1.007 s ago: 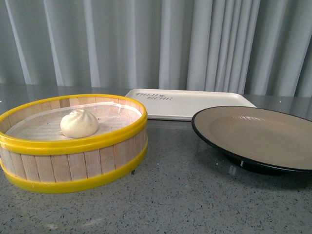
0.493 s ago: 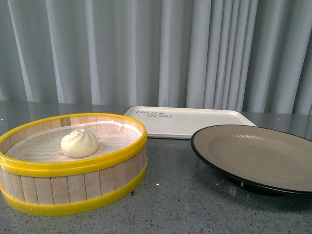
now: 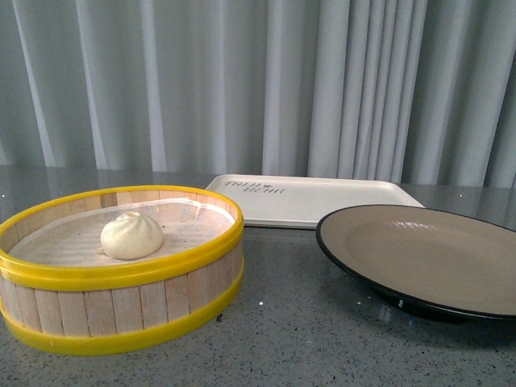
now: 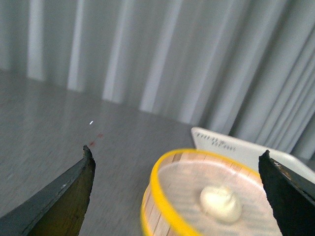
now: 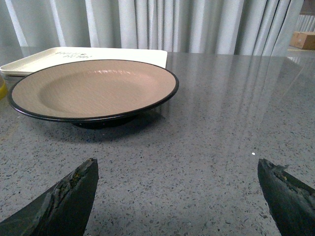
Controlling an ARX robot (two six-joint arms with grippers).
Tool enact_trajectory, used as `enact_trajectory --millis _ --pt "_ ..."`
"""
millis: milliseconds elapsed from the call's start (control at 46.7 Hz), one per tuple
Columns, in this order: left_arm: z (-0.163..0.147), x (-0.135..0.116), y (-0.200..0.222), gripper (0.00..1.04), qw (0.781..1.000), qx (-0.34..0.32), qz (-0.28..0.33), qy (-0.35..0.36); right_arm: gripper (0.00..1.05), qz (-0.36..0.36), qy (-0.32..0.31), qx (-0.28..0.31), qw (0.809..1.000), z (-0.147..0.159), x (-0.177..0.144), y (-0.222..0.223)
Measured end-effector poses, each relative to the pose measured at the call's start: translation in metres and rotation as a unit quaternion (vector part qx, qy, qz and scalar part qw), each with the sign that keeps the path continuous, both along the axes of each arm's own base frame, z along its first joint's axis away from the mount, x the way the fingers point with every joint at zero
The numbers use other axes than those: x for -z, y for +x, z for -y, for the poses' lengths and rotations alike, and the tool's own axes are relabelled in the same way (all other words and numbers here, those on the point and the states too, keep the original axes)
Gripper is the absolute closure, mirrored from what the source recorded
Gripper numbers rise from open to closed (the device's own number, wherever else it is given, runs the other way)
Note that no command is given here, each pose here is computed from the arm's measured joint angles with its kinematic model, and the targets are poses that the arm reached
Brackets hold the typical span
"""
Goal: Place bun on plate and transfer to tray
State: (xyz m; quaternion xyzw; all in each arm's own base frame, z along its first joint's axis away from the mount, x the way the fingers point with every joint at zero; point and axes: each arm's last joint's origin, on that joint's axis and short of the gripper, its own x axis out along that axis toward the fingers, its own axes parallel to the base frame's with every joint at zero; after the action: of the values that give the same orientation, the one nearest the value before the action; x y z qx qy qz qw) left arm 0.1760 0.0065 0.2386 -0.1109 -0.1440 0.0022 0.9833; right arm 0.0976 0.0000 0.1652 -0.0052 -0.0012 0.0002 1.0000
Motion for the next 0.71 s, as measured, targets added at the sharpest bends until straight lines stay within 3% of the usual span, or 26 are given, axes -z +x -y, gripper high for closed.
enact_trajectory --millis 64,343,493,707 --pt "-0.001 -0.013 0.023 0.07 0.999 0.032 0.02 0.018 0.08 0.0 0.0 0.0 1.0 0.0 0.0 0.0" --pt "0.011 -0.037 0.091 0.07 0.975 0.193 -0.015 0.113 0.08 0.0 0.0 0.0 1.0 0.0 0.0 0.0" --pt "0.023 -0.055 0.111 0.07 0.957 0.239 -0.024 0.163 0.08 0.0 0.0 0.0 1.0 0.0 0.0 0.0" --pt "0.047 -0.066 0.14 0.07 0.931 0.255 -0.125 0.228 0.08 0.0 0.0 0.0 1.0 0.0 0.0 0.0"
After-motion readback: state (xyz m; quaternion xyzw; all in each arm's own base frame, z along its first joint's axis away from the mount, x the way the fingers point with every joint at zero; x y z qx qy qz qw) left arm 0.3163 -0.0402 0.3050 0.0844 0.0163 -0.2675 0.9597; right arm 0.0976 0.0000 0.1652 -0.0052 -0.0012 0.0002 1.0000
